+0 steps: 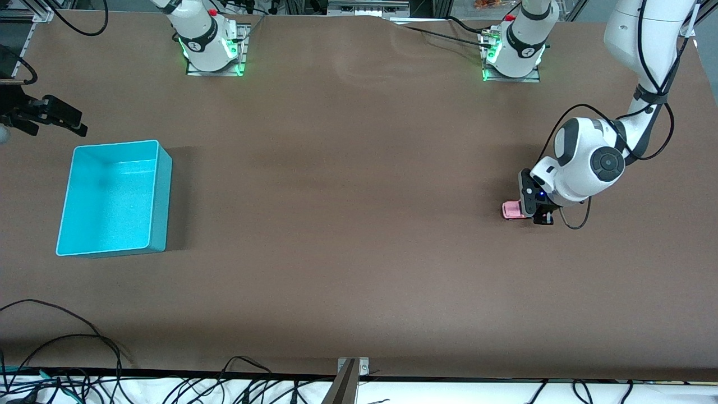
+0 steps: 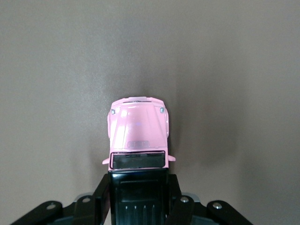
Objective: Wind and store pink jeep toy
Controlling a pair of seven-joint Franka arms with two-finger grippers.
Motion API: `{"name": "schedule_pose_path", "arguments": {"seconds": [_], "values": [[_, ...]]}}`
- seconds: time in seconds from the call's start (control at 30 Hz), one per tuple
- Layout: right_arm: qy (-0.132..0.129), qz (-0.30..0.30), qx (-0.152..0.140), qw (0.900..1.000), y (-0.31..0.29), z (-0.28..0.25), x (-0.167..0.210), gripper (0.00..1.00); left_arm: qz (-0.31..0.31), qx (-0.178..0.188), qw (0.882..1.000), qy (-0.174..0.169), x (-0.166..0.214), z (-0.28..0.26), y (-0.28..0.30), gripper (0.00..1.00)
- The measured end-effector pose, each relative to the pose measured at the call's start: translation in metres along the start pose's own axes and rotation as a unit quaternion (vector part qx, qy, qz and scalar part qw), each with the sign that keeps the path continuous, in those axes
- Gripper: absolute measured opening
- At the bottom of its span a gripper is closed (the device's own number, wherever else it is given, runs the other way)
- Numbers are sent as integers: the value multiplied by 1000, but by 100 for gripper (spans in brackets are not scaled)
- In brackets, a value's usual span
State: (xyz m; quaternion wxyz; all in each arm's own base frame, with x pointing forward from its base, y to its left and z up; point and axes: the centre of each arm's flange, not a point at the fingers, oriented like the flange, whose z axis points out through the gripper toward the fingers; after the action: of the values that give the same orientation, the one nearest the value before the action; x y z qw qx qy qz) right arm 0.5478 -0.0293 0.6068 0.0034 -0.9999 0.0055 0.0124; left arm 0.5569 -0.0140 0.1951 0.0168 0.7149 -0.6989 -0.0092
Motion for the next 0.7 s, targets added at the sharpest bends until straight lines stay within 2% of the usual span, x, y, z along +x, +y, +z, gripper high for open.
{"name": "schedule_pose_path", "arguments": {"seconds": [0.47,0.7], "values": [[0,0,0,1000,0,0,0,100,7,-1,1000,-1,-7,0,-1,51],[0,0,0,1000,0,0,0,100,15,-7,1000,-12,-48,1,-4,51]]}}
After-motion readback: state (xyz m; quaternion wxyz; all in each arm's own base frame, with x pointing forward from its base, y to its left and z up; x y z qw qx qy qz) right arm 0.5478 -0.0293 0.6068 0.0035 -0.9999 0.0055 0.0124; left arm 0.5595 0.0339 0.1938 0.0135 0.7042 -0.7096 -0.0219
